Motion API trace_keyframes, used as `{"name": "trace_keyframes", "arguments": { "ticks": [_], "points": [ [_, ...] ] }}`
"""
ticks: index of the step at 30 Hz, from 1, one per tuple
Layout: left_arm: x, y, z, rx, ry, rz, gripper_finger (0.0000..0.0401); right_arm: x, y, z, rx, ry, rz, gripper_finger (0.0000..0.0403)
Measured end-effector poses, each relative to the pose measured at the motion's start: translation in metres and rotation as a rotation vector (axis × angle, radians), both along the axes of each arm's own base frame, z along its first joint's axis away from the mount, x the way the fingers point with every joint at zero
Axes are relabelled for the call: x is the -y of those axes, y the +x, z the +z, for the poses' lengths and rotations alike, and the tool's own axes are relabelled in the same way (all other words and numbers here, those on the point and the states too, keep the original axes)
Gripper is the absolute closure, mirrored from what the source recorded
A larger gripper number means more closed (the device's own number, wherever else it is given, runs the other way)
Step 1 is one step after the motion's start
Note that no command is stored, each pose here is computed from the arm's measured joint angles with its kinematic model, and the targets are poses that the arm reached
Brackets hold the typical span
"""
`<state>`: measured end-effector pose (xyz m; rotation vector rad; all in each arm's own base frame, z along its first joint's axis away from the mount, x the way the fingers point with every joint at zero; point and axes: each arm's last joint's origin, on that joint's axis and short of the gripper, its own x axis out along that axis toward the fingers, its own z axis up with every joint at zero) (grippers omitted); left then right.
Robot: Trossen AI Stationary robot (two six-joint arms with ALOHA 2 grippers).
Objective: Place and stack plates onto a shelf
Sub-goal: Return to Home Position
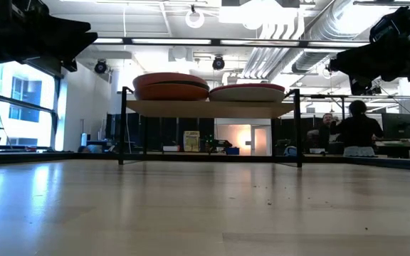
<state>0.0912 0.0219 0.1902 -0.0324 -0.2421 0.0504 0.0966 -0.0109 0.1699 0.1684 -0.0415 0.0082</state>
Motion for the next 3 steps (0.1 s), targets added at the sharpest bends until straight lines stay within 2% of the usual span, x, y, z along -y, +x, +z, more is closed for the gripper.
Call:
{"name": "trace_keyframes", "arguments": {
  "ticks": [3],
  "points": [
    [0.0000, 0.0000, 0.0000, 0.000, 0.000, 0.000, 0.0272, 0.0000, 0.0000, -0.0001, -0.001, 0.000, 0.000, 0.0324]
  ]
}}
